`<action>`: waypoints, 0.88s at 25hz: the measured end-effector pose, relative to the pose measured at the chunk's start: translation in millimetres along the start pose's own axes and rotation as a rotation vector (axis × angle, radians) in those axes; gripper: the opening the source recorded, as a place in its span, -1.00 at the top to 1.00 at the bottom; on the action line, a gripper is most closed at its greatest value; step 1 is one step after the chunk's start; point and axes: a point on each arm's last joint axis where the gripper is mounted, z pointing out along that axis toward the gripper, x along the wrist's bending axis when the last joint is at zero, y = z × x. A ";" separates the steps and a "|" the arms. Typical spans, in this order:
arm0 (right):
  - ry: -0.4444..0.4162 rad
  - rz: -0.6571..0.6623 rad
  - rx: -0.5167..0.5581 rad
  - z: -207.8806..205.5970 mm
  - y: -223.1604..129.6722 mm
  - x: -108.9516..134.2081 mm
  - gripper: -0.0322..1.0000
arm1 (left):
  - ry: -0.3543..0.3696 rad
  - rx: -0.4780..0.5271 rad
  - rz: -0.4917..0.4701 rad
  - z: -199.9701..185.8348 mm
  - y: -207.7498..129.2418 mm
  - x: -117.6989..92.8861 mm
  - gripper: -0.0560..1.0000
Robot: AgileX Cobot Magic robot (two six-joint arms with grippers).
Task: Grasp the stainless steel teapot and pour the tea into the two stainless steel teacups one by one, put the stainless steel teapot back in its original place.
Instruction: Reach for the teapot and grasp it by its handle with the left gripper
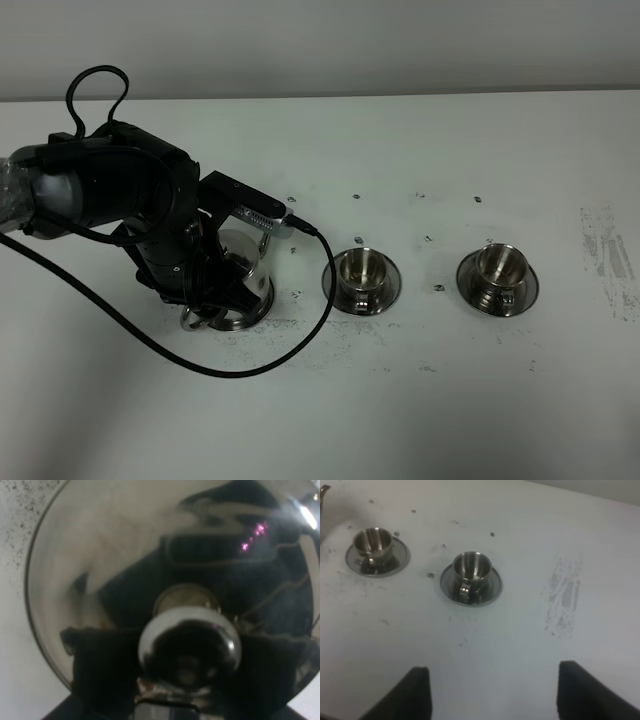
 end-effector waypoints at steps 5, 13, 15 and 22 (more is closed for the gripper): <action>0.000 0.000 0.000 0.0 0.0 0.0 -0.07 | 0.000 -0.005 0.011 0.0 0.5 0.0 0.02; 0.000 0.000 0.000 0.0 0.0 0.0 -0.07 | 0.000 -0.010 0.026 0.0 0.9 0.0 0.02; 0.000 0.000 0.000 0.0 0.0 0.0 -0.07 | 0.000 -0.010 0.026 0.0 0.9 0.0 0.02; 0.000 0.000 0.000 0.0 0.0 0.0 -0.07 | -0.001 -0.002 0.021 0.0 0.2 -0.1 0.10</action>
